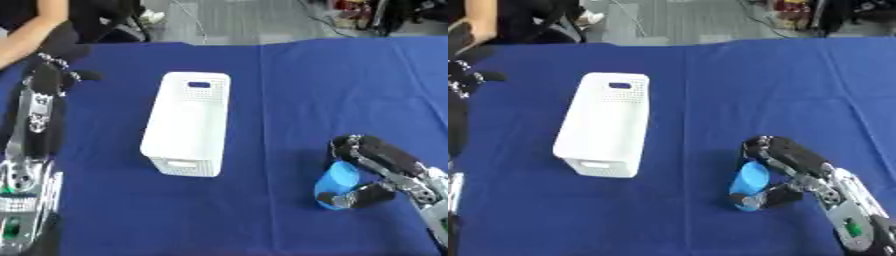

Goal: Pick up objects on the table and place them in the box.

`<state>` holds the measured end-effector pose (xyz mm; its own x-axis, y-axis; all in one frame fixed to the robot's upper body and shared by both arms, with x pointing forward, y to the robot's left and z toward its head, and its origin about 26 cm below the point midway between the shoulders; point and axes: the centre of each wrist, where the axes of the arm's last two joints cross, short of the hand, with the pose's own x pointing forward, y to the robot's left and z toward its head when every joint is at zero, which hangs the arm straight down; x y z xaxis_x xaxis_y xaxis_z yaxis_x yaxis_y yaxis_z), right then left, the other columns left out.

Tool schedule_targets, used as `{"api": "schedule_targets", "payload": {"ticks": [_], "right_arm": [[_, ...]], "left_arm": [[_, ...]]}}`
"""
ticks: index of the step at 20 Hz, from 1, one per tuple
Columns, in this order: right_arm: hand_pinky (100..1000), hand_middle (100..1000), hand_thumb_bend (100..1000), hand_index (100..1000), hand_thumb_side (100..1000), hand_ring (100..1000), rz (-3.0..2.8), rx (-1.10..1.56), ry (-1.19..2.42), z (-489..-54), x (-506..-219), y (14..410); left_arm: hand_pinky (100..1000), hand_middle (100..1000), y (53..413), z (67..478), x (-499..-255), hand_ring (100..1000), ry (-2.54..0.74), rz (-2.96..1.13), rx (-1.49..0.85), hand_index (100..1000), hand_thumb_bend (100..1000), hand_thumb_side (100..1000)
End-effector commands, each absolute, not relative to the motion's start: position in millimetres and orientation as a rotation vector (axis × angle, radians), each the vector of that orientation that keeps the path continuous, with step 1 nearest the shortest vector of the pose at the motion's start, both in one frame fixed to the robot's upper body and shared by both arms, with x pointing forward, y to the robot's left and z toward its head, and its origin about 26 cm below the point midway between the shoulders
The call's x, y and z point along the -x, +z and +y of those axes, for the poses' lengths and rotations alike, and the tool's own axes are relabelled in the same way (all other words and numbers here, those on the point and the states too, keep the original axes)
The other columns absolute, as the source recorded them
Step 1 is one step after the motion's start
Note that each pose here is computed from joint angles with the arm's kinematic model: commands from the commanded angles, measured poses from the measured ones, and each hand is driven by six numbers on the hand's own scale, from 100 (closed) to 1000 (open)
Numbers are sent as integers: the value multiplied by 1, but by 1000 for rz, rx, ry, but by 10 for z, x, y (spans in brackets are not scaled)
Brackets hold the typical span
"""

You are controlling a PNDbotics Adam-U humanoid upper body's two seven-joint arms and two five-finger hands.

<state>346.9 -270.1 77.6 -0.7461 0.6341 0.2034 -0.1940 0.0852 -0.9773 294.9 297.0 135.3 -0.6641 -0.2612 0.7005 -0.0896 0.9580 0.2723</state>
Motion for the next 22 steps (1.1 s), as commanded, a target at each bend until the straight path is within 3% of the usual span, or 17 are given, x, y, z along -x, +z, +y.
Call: {"api": "schedule_targets", "payload": {"ticks": [1, 9, 22], "right_arm": [[100, 474, 431, 500, 502, 236, -1762, 470, 1737, -2747, -3469, 850], [100, 436, 244, 465, 672, 147, -1834, 524, 1719, -2743, -3458, 838], [100, 380, 208, 379, 710, 100, -1911, 571, 1674, -2744, -3457, 778]], "left_arm": [[647, 978, 1441, 2972, -2941, 846, -291, -2324, -247, 897, 1000, 920], [647, 977, 1440, 2968, -2944, 846, -293, -2323, -245, 896, 1000, 922], [646, 977, 1438, 2960, -2947, 846, -296, -2322, -241, 896, 1000, 928]]}}
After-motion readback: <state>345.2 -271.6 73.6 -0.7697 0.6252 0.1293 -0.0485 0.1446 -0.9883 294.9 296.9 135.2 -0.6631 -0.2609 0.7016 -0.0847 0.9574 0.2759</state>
